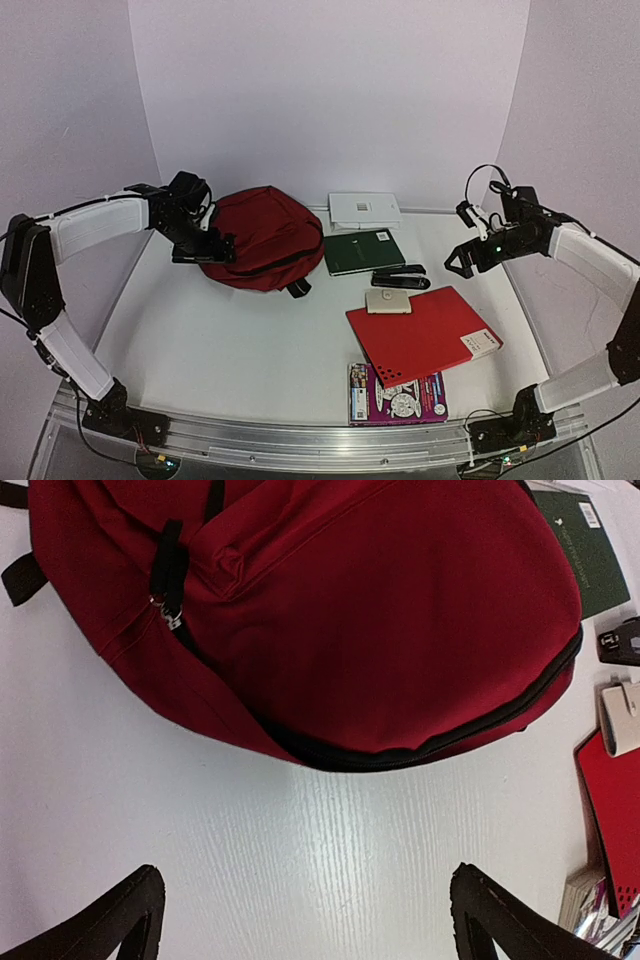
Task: Pack the student bag
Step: Move the student bag to the center of the board.
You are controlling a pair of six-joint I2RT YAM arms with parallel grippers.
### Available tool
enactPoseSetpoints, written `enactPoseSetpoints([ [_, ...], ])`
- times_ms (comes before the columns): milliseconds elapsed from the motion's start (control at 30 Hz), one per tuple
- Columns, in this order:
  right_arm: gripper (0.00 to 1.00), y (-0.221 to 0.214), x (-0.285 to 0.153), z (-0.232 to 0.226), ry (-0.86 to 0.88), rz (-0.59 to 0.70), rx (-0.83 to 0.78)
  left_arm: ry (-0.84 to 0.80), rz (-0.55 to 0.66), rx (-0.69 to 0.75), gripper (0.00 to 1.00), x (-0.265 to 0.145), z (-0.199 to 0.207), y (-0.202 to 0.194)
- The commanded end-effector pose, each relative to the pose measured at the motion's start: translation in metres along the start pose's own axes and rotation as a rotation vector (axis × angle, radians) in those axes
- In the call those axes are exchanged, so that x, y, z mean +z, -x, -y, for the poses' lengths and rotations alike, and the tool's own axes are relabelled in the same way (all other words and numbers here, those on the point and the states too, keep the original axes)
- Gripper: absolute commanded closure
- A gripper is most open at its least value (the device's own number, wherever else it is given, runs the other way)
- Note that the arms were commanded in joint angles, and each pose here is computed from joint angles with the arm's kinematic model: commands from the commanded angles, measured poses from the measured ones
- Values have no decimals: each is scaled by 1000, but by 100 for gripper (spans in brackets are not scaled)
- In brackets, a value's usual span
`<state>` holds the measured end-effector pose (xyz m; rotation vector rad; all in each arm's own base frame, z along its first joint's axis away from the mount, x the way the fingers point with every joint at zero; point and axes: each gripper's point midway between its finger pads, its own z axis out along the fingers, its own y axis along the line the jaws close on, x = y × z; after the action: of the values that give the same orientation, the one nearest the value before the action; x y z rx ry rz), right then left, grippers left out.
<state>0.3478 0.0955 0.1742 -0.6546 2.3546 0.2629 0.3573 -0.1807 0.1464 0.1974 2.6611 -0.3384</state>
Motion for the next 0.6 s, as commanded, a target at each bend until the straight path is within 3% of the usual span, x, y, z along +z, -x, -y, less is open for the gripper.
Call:
enactPoseSetpoints([
  [0,2,27,-7,-1,20,69,-19,-128,72,108,0,-6,41,42],
  [167,2,27,-7,-2,27,73,-15,-203,78,279,0,17,94,65],
  [433,2,20,-10,-7,41,75,14,-206,8,361,0,86,120,79],
  [567,2,21,-7,-10,62,73,30,-179,-65,365,12,113,115,66],
])
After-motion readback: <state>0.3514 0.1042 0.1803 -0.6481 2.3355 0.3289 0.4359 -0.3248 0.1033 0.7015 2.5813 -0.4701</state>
